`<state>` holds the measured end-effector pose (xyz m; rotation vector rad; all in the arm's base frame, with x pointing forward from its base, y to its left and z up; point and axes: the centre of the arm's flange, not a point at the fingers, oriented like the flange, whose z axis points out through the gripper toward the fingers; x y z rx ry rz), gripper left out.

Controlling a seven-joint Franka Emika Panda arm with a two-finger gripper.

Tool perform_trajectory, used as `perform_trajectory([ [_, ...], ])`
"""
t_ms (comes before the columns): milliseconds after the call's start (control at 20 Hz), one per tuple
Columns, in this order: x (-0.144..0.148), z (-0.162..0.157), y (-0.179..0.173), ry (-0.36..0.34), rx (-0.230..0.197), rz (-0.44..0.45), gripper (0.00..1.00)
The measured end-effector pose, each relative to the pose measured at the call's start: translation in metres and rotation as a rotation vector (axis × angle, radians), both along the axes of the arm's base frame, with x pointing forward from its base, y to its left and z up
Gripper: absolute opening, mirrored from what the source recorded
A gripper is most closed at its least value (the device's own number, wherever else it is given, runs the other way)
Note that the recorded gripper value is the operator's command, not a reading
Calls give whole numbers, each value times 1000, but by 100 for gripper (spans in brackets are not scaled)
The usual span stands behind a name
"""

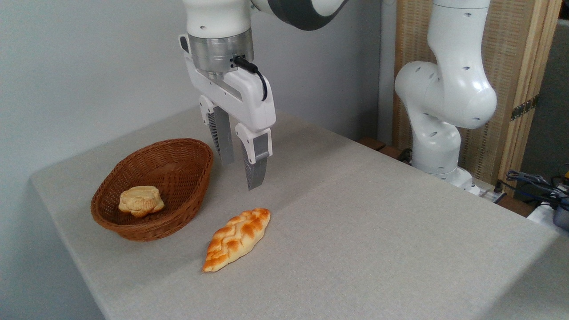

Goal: Put bread into the basket
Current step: 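Lower the open gripper down onto the braided bread roll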

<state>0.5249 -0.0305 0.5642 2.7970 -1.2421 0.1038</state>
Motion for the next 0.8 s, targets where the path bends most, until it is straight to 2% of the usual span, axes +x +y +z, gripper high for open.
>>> perform_trajectory([
  [200,2,-1,16,1,-6,27,100],
  [800,15,-28,17,46,-2,29,100],
])
